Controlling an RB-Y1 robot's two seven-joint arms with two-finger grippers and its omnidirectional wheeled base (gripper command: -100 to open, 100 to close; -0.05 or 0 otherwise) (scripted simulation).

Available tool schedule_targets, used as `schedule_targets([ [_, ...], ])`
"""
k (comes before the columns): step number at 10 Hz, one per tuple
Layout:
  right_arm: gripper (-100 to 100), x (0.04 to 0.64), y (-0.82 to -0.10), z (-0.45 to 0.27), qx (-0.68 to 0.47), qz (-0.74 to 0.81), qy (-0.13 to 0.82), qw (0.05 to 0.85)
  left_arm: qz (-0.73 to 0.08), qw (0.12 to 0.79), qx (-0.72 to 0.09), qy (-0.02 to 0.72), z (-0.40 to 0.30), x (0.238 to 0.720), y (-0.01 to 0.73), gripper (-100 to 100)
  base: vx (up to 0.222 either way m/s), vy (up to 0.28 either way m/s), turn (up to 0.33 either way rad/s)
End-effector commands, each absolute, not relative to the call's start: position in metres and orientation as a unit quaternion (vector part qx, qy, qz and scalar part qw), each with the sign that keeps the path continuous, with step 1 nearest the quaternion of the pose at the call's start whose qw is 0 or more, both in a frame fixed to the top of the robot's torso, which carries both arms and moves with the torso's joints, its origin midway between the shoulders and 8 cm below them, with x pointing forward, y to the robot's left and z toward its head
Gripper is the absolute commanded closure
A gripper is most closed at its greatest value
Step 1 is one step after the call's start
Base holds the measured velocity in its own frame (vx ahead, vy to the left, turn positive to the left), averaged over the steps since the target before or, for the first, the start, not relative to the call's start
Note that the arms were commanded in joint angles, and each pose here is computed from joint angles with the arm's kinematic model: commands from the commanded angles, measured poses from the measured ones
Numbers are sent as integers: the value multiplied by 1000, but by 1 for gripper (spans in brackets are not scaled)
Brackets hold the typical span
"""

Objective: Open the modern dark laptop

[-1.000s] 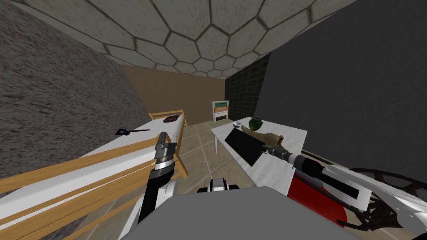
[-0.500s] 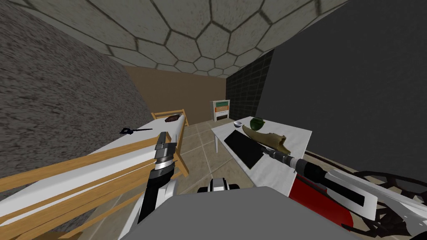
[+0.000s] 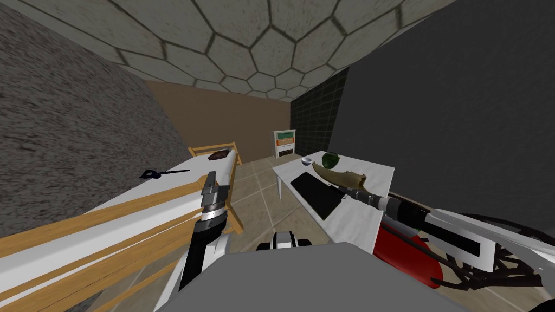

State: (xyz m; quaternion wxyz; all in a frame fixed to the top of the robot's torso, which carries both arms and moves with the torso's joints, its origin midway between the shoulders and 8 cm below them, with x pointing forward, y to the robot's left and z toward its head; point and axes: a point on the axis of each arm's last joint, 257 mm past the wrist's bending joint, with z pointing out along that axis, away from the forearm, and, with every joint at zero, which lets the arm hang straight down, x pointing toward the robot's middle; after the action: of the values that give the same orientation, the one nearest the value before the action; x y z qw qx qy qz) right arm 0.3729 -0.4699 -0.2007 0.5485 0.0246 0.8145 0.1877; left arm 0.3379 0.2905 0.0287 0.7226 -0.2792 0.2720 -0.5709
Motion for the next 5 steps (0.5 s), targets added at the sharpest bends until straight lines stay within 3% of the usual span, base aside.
schedule_targets([
  [1,-100,376,-467,-196,21,190,815,547,-571,723,-279,272,29,338,291,0,6,5,-9],
  [2,0,376,-467,-195,22,191,815,547,-571,723,-279,272,29,338,291,0,0,0,0],
  [5,0,376,-467,-195,22,191,815,547,-571,723,-279,272,29,338,291,0,0,0,0],
])
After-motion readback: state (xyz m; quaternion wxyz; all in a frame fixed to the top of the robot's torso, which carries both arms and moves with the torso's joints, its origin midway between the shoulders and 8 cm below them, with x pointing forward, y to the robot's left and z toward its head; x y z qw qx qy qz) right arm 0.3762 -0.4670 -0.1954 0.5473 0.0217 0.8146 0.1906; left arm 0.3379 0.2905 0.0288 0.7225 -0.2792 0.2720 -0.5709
